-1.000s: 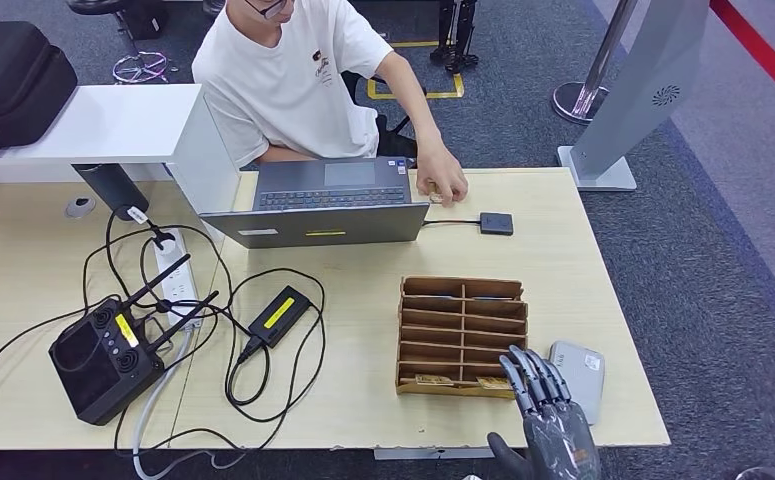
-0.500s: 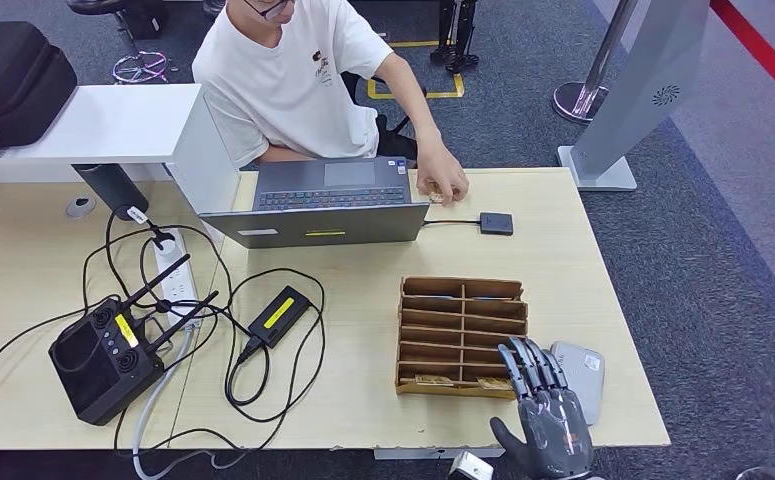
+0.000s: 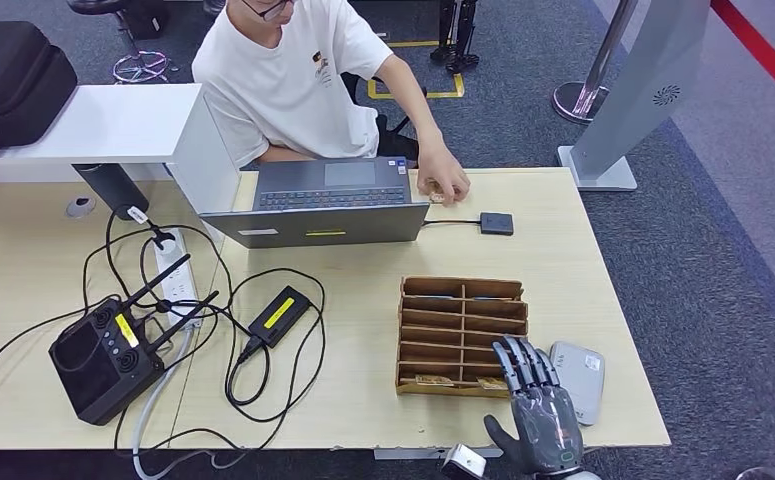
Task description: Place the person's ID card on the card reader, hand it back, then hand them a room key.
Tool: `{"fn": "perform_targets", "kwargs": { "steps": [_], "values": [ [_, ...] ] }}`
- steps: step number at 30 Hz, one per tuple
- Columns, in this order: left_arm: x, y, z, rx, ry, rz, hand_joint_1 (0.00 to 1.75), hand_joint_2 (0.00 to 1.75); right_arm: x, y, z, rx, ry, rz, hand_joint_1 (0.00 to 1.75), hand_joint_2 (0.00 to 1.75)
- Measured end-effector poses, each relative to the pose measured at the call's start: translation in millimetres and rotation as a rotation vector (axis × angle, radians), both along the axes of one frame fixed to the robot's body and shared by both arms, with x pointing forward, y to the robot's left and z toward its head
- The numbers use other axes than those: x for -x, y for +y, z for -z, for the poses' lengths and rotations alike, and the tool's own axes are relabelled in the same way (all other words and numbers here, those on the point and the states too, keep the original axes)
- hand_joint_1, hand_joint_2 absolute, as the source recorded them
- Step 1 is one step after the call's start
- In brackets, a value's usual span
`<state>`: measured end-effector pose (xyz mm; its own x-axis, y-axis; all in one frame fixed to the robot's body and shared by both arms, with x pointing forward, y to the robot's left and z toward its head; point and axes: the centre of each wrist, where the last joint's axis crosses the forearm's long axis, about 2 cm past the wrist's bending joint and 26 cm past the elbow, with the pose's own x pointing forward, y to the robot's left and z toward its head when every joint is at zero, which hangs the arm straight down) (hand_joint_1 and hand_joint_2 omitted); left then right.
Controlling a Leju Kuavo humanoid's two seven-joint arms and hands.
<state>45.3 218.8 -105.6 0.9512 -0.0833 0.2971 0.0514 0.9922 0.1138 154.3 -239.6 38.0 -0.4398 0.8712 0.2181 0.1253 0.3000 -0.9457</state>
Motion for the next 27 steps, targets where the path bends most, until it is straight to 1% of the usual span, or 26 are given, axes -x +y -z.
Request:
{"fn": "perform_targets", "kwargs": {
  "steps": [1,3,5,11,17,27],
  "values": [
    [-0.1,0.2,-0.1,-0.017,-0.022,0.014,0.0,1.75,0.3,0.2,0.2,0.0,0.001,0.002,0.18,1.75],
    [-0.5,0.4,-0.3,-0.049,-0.067,0.043,0.0,1.75,1.6,0.2,0.7,0.001,0.003,0.006,1.04,1.75],
    [-1.0,0.5,-0.4,-0.061,-0.087,0.058,0.0,1.75,3.0,-0.2,1.2,0.0,0.007,0.009,1.75,1.75],
    [-0.9,-0.2,-0.4,-0.045,-0.085,0.063,0.0,1.75,3.9,-0.1,1.5,-0.023,0.022,0.018,1.75,1.75],
    [-0.8,-0.6,-0.3,-0.027,-0.083,0.057,0.0,1.75,3.2,-0.2,0.3,-0.083,0.039,0.034,1.75,1.75],
    [-0.6,-0.6,-0.3,-0.027,-0.083,0.056,0.0,1.75,8.6,0.3,-3.6,-0.147,0.058,0.048,1.75,1.75]
  ]
}}
